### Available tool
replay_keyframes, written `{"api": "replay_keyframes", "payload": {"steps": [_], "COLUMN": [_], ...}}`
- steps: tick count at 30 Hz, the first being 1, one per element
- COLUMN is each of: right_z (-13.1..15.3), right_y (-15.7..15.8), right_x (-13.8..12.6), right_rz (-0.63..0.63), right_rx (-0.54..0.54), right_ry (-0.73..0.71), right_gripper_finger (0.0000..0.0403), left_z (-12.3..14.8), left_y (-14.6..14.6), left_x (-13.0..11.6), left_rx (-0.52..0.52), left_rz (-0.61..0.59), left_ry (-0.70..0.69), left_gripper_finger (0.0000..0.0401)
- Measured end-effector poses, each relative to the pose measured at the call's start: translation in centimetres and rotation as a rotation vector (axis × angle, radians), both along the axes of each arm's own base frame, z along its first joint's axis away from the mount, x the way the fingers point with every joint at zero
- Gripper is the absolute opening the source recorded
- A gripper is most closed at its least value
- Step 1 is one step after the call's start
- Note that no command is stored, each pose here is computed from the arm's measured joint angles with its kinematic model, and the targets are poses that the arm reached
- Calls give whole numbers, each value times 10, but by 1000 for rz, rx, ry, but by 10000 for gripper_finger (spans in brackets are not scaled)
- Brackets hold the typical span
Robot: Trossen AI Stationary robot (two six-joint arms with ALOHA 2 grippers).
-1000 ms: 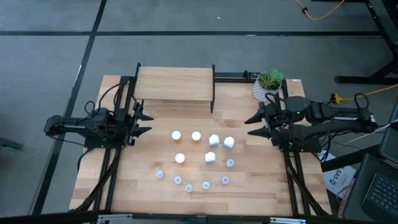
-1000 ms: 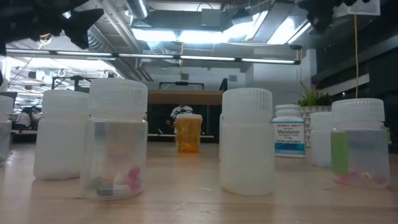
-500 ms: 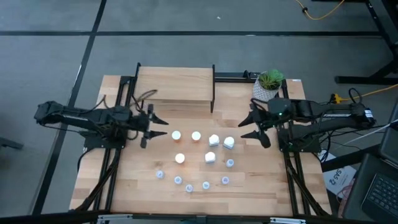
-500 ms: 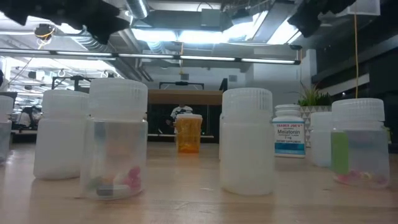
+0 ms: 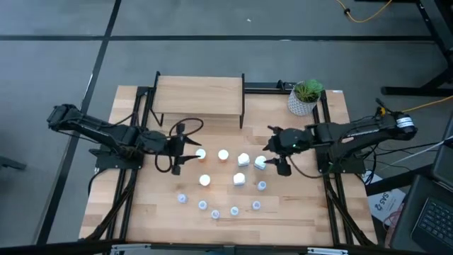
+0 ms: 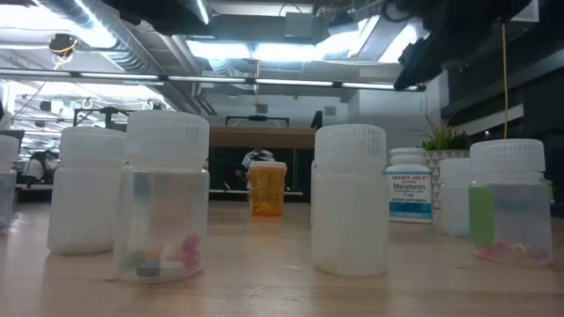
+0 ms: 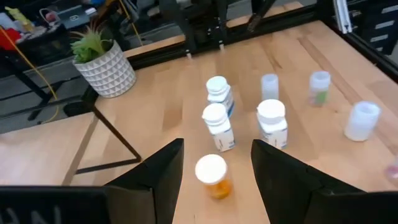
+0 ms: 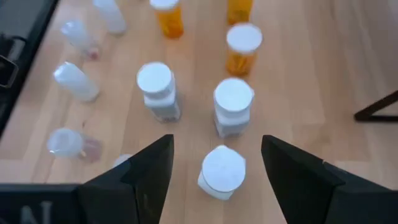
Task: Pick and place medicine bottles onto shelf by color
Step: Put the top right blue pill bottle on the shelf
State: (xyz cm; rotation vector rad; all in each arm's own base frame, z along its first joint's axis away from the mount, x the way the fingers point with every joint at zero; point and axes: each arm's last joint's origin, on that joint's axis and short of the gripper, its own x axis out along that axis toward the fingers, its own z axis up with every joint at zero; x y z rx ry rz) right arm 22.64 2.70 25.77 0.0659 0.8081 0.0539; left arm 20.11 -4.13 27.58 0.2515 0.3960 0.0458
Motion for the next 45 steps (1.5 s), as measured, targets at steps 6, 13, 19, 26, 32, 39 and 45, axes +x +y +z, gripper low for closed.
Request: {"api": "replay_keyframes", "payload": {"steps": [6,13,19,26,32,39,45], "right_z": [-20,-37,-45,-46,-46,-45,-45], "right_y": [1,1,2,2,2,2,2], "right_x": [13,22,26,26,26,26,26], "right_rz": [-71,-122,-150,-145,-146,-146,-198], "right_rx": [-24,-41,-4,5,6,6,47], "right_ry": [90,165,199,205,205,204,206], "right_gripper_finger": [245,245,245,245,245,245,245], "left_z": [1,1,1,0,0,0,0], "left_y": [-3,-3,-3,-3,-3,-3,-3], "left_x": [0,0,0,0,0,0,0], "left_rx": [2,-1,-1,-1,-1,-1,-1], "left_rz": [-7,-5,-4,-4,-4,-4,-4], "left_ry": [-1,-2,-2,-1,-1,-1,-1], "left_gripper_finger": [182,182,182,182,182,182,182]}}
